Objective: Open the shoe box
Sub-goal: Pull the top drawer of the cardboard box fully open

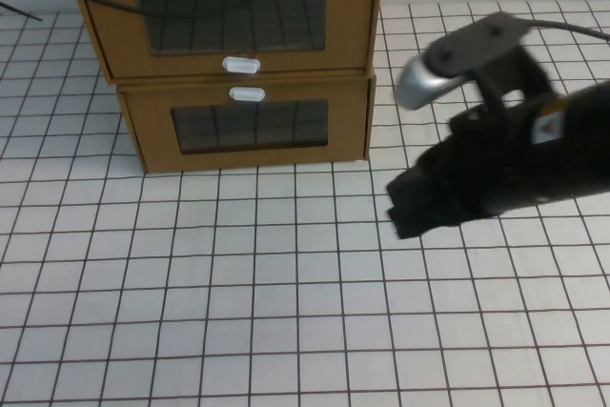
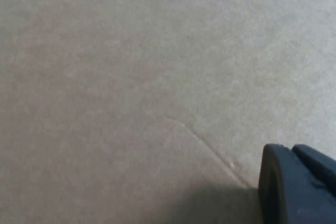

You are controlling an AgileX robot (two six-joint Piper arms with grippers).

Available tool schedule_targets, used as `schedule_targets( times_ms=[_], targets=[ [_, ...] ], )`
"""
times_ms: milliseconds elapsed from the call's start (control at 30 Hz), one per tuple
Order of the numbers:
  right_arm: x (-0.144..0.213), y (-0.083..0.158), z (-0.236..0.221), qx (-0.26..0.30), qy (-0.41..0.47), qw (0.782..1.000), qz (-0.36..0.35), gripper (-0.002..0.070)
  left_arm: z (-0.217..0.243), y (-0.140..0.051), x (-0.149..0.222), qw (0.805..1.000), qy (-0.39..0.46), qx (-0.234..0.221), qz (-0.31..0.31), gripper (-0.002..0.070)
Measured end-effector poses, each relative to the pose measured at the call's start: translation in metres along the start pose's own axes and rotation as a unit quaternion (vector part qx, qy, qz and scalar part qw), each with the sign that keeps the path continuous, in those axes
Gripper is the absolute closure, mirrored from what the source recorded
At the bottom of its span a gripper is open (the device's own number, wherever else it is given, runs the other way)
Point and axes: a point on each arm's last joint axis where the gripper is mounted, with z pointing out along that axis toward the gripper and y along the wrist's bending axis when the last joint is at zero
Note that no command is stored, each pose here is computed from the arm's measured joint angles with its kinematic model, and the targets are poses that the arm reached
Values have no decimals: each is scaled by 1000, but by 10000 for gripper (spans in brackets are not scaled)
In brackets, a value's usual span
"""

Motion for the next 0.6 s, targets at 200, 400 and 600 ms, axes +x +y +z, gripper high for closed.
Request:
schedule_targets(
  times_ms=[200, 400, 600],
  targets=[
    [-26, 42, 51, 51, 30, 990, -125, 689, 0, 0, 0, 1000, 1, 1, 0, 679],
    [-35, 62, 80, 166, 8, 946, -278, 689, 0, 0, 0, 1000, 1, 1, 0, 679],
    [-47, 67, 105, 248, -64, 887, -385, 681, 0, 0, 0, 1000, 1, 1, -4, 679]
  ],
)
